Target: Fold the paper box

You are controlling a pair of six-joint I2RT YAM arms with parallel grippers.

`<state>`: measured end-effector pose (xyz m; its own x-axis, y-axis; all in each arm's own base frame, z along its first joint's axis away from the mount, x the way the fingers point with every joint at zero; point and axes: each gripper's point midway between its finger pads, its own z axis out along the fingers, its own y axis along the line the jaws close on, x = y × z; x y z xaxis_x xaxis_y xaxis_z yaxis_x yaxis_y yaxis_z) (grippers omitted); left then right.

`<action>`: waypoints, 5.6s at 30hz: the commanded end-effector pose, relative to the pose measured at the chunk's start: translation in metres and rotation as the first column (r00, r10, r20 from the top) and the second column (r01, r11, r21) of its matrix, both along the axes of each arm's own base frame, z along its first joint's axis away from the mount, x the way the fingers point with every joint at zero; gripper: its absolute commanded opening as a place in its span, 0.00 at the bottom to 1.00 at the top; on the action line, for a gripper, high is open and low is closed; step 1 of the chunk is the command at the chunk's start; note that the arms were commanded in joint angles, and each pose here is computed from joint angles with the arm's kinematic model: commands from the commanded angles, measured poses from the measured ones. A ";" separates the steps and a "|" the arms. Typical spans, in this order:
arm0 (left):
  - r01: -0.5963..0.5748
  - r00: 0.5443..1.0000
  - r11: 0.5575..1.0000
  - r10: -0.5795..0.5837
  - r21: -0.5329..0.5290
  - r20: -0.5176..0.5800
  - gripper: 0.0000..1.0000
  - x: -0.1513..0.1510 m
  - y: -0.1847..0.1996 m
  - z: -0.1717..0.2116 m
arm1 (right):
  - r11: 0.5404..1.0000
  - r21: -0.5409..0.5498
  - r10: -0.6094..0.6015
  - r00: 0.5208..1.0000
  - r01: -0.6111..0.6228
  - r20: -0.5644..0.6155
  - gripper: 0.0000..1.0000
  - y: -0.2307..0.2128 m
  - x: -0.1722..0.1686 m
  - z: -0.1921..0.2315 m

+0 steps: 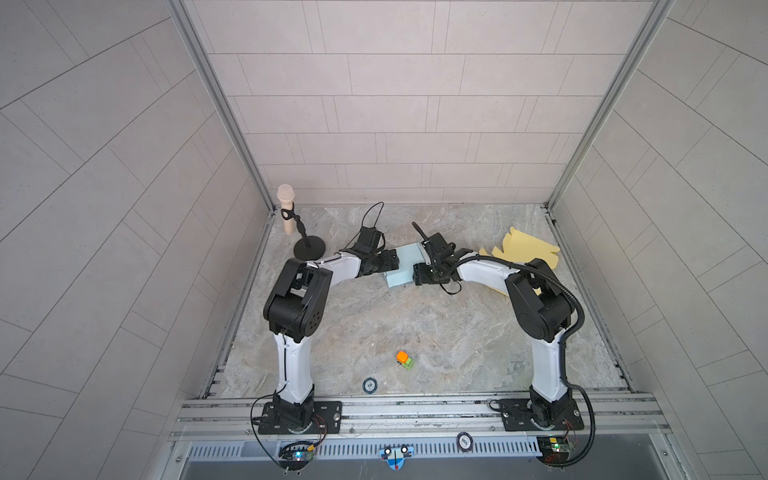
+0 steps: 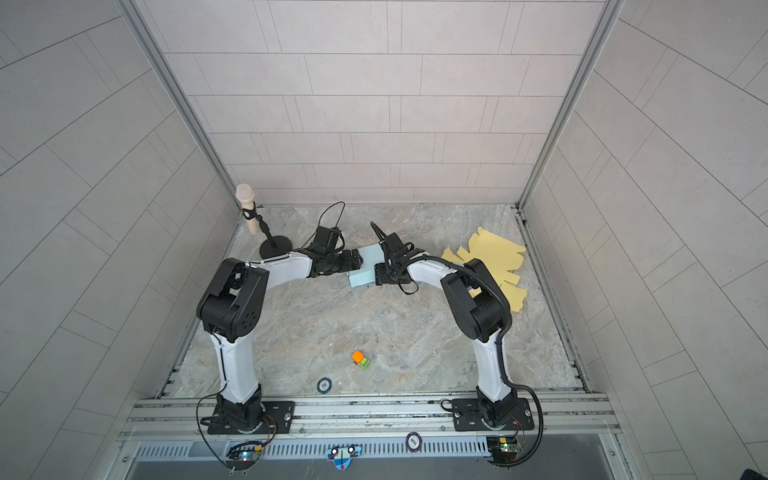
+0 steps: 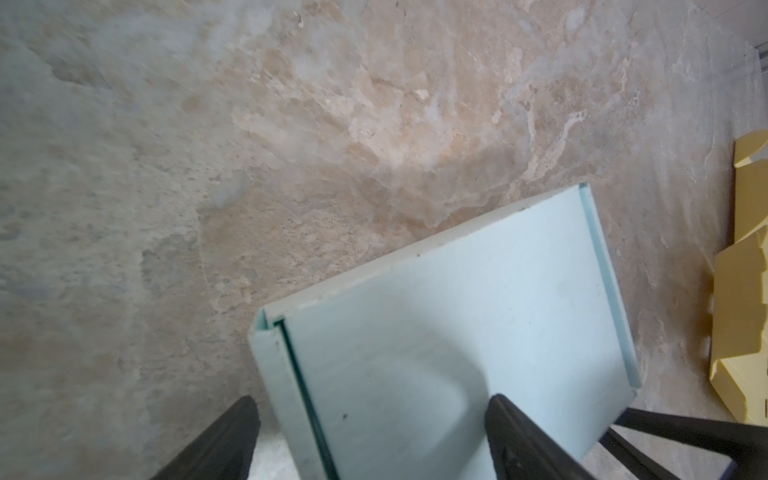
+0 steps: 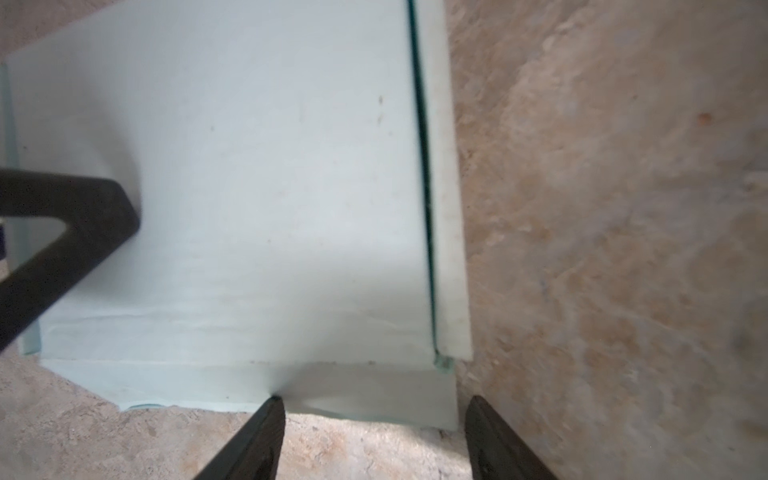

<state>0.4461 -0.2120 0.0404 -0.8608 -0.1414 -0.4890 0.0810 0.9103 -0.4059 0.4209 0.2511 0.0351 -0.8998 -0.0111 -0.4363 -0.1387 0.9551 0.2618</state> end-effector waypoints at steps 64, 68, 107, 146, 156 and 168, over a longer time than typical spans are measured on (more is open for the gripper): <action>0.158 0.977 0.942 -0.193 -0.297 -0.092 0.77 -0.045 -0.060 0.002 | 0.982 0.189 -0.006 1.000 0.001 0.026 0.33 0.036 -0.015 0.000; 0.156 0.975 0.933 -0.197 -0.326 -0.098 0.76 -0.056 -0.063 0.005 | 0.971 0.239 -0.008 0.999 -0.003 0.044 0.33 0.042 -0.019 0.006; 0.106 0.982 0.949 -0.146 -0.296 -0.117 0.86 -0.099 -0.014 0.018 | 0.980 0.193 -0.057 0.998 0.055 0.009 0.32 -0.003 -0.057 0.012; 0.166 0.972 0.934 -0.209 -0.315 -0.109 0.78 -0.038 -0.079 0.011 | 0.965 0.258 -0.044 0.999 0.045 -0.010 0.16 0.024 0.002 -0.005; 0.179 0.971 0.919 -0.222 -0.352 -0.088 0.77 -0.041 -0.086 0.023 | 0.953 0.297 -0.066 0.998 0.061 0.006 0.16 0.023 0.001 0.001; 0.091 0.988 0.931 -0.130 -0.353 -0.089 0.84 -0.039 -0.036 0.025 | 0.968 0.208 -0.141 0.990 0.143 -0.026 0.18 -0.035 -0.022 -0.011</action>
